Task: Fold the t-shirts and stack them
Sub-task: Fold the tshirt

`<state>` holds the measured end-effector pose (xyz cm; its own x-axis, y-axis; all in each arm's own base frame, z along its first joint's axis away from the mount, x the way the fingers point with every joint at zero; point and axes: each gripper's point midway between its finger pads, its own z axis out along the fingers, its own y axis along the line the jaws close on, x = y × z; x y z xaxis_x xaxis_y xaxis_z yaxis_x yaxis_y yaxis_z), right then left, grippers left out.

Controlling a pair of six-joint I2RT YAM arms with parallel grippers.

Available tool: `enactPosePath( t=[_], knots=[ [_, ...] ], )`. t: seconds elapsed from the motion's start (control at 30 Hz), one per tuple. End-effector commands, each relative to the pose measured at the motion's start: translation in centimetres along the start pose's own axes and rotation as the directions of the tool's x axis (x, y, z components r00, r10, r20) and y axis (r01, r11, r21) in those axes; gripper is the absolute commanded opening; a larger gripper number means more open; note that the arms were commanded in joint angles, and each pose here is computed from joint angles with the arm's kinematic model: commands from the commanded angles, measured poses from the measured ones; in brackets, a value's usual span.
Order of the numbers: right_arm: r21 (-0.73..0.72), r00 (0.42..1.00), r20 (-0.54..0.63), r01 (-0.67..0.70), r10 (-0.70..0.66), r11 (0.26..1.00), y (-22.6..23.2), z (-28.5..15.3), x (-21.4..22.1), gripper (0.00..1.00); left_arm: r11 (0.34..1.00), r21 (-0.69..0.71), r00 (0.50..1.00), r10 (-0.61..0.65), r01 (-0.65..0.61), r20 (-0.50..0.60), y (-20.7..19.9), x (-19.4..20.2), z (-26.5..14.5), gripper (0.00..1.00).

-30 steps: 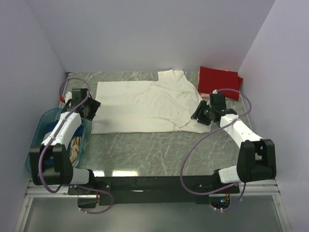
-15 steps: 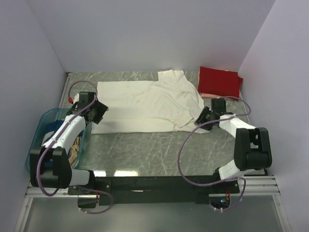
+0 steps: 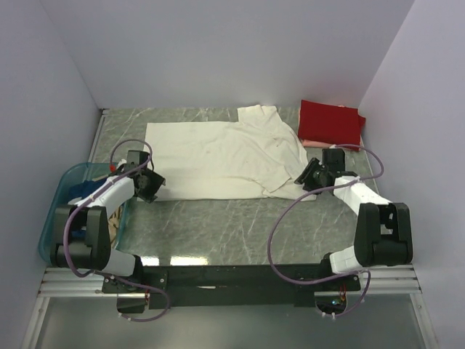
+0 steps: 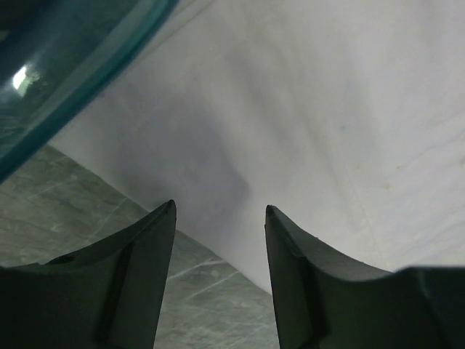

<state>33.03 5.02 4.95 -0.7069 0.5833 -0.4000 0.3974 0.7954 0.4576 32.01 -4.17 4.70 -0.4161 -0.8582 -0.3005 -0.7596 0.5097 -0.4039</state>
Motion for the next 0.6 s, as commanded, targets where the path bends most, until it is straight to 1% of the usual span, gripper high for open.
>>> enactPosePath(
  t=[0.0,0.13,0.23,0.37,0.57],
  knots=[
    [-0.071,0.998,0.040,0.057,-0.054,0.996,3.2,-0.7,0.2,0.50,1.000,-0.003,0.999,-0.027,0.027,0.025,0.2,-0.4,0.5,0.57],
    [-0.087,0.998,-0.009,0.067,-0.068,0.994,4.6,0.7,1.8,0.50,0.999,-0.028,0.999,-0.032,0.033,0.023,1.2,-0.3,0.9,0.57],
    [-0.087,0.997,-0.024,0.075,-0.077,0.993,5.2,1.7,2.4,0.51,0.999,-0.041,0.999,-0.035,0.036,0.022,1.8,-0.3,1.0,0.57],
    [-0.098,0.997,-0.033,0.063,-0.066,0.993,5.6,3.1,2.4,0.52,0.999,-0.040,0.999,-0.033,0.034,0.025,2.1,-0.5,0.8,0.55],
    [-0.135,0.998,-0.027,0.052,-0.056,0.990,7.1,3.5,2.0,0.50,0.998,-0.039,0.999,-0.038,0.039,0.032,2.5,-0.8,0.6,0.55]
  ],
)
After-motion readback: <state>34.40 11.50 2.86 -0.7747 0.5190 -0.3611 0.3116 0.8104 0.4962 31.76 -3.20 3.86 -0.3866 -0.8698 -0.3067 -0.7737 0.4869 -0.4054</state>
